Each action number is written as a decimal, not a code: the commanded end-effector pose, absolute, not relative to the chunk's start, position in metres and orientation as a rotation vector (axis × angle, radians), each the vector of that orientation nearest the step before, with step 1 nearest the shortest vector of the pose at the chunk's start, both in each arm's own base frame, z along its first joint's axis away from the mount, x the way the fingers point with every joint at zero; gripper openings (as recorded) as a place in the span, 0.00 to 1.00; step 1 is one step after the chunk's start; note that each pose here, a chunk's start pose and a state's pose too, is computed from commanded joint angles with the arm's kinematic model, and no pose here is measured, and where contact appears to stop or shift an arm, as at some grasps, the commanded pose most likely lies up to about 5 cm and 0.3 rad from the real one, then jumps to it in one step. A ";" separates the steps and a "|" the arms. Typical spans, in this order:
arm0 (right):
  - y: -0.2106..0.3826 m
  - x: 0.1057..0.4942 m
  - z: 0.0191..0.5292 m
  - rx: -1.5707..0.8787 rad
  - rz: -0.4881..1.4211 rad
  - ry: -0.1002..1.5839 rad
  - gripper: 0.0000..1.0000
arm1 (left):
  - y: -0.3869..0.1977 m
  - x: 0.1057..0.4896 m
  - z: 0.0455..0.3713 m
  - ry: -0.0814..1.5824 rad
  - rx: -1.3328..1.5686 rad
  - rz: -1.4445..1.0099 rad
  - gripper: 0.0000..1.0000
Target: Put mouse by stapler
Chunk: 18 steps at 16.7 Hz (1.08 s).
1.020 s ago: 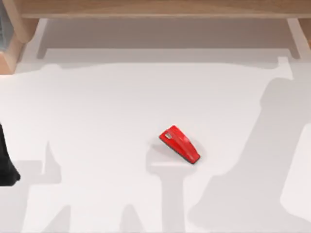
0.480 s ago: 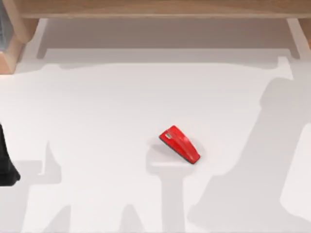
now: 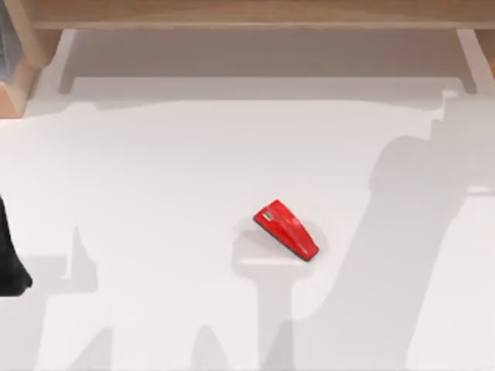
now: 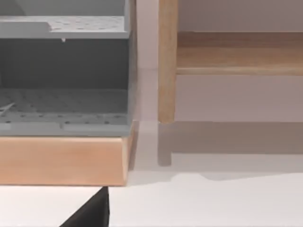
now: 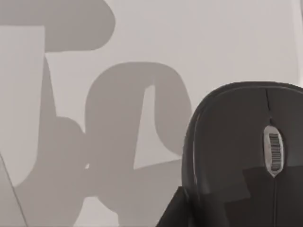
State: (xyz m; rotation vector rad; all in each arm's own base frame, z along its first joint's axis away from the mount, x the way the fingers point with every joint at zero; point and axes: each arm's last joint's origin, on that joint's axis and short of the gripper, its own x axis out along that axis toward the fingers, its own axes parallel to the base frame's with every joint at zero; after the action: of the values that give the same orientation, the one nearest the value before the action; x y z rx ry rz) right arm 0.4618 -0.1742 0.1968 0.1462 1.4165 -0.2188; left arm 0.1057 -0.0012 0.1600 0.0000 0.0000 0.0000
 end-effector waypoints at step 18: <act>0.065 0.401 0.236 0.062 -0.072 1.325 0.00 | -0.001 0.106 0.160 0.000 0.000 0.000 1.00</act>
State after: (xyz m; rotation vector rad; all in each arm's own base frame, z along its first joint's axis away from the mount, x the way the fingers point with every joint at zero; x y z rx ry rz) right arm 0.4005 0.0651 0.2359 0.0620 1.3253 -0.0717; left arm 0.1057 -0.0012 0.1600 0.0000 0.0000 0.0000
